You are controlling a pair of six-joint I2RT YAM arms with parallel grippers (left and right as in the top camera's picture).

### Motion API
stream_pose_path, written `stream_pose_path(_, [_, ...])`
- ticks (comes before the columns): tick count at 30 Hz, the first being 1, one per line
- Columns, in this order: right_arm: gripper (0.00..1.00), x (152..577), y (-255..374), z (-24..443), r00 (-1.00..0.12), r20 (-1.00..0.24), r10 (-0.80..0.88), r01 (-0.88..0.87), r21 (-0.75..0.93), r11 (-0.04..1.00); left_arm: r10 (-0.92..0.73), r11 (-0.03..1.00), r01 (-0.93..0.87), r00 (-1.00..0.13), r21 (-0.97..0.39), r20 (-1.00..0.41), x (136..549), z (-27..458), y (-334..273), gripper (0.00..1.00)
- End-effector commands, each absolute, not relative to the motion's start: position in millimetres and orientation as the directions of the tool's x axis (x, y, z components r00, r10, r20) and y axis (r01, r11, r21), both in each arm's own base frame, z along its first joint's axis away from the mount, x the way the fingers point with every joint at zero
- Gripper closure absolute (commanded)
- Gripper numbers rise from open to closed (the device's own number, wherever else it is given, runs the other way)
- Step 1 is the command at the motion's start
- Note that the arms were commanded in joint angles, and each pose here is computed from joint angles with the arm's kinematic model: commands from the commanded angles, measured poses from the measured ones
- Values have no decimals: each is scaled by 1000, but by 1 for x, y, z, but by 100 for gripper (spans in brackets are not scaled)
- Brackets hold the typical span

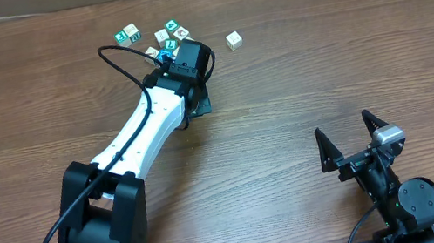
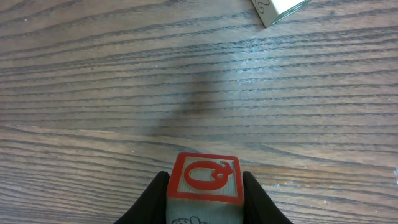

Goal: Form a horizontal line
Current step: 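Carry the red block rightward past the cluster with the left gripper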

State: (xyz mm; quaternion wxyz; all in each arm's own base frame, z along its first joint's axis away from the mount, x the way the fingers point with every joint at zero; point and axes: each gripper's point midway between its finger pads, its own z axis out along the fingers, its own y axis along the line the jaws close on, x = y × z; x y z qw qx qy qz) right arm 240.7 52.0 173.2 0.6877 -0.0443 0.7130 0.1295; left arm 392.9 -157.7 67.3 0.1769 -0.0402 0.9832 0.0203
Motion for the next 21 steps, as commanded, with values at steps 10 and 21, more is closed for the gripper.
stream_pose_path(10, [0, 241, 50, 172, -44, -993, 112, -232, 119, 965, -49, 998, -62, -941, 30, -334, 394, 56, -160, 94])
stream_pose_path(21, [0, 241, 50, 172, -44, -993, 112, -232, 119, 965, -45, 997, -60, -949, 41, -312, 394, 42, -161, 96])
